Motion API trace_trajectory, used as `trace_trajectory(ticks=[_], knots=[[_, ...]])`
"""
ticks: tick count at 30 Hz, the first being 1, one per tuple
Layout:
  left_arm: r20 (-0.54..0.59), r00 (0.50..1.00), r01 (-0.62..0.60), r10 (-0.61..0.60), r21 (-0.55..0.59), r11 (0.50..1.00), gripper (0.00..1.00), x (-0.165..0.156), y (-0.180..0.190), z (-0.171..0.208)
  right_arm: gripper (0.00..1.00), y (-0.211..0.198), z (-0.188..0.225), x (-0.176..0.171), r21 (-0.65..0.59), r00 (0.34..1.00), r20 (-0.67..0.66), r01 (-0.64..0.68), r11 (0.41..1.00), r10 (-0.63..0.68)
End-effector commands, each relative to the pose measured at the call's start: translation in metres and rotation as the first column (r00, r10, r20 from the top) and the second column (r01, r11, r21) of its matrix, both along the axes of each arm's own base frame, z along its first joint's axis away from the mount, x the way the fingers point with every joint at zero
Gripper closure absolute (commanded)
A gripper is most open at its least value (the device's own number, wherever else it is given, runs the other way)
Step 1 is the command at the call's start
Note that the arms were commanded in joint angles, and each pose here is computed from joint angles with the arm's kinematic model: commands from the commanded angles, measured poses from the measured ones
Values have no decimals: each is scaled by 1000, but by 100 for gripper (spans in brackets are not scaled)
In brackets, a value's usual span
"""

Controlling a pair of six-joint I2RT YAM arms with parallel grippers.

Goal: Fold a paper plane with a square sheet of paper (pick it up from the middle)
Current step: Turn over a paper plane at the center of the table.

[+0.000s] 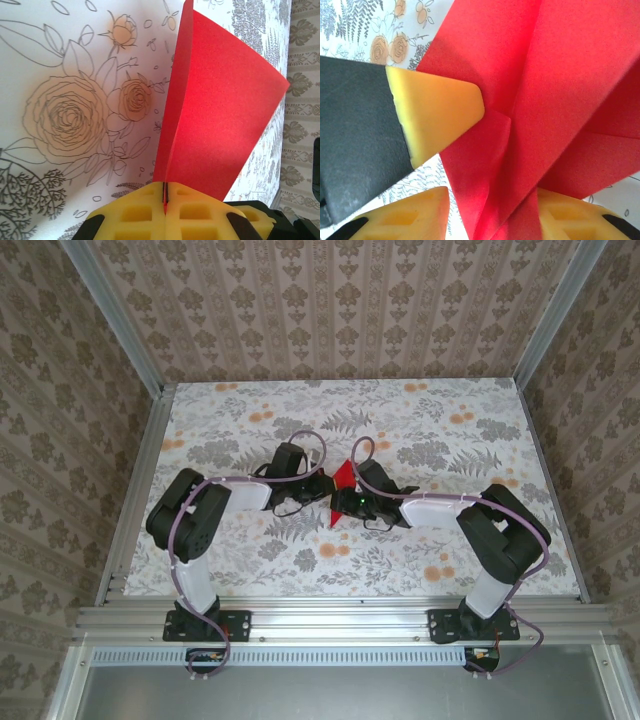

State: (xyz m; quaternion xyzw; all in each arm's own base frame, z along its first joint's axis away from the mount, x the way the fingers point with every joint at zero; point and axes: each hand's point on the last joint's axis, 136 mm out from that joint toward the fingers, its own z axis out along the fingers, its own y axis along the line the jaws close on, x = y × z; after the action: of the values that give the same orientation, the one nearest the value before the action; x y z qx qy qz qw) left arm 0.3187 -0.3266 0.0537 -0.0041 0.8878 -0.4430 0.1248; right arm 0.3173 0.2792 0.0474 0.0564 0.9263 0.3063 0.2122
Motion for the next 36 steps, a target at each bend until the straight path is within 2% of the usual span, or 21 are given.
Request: trace_trajectory(ticks=[1,4,10,17,20,24,26,29,31,36], knots=[[-27,1000,-4,3,-7,1000,100,0,2,-6,57,7,8,-3,38,999,28,-30,999,29],[-33,999,-3,3,-10,1000,100,1,3,-7,58,7,7,-3,40,999,30,-29,999,28],[-32,999,4,-5,-29,1000,100,-1,1,-3,73,2,-3,1,-20,1000,-4,-6,1000,6],[-36,999,10,-11,-53,999,100,-3,-1,1,76,4,-8,9,-49,1000,-22,12,999,-13],[-33,999,10,-12,-60,998,98,-3,-1,4,83,2,-10,10,-70,999,-36,19,997,-21],[-10,1000,-17,17,-57,998,87,3,8,13,92,-9,-7,4,-132,998,-55,20,991,-27],[8,999,-43,43,-42,998,78,8,19,18,94,-19,-4,-2,-193,997,-72,8,981,-22],[48,994,-99,99,6,995,59,15,43,28,96,-38,6,-14,-302,994,-105,-32,953,0],[71,988,-138,135,41,990,52,19,60,33,96,-48,10,-23,-364,989,-142,-79,928,28],[115,968,-236,221,138,962,43,25,101,38,96,-69,6,-36,-497,975,-216,-152,854,48]])
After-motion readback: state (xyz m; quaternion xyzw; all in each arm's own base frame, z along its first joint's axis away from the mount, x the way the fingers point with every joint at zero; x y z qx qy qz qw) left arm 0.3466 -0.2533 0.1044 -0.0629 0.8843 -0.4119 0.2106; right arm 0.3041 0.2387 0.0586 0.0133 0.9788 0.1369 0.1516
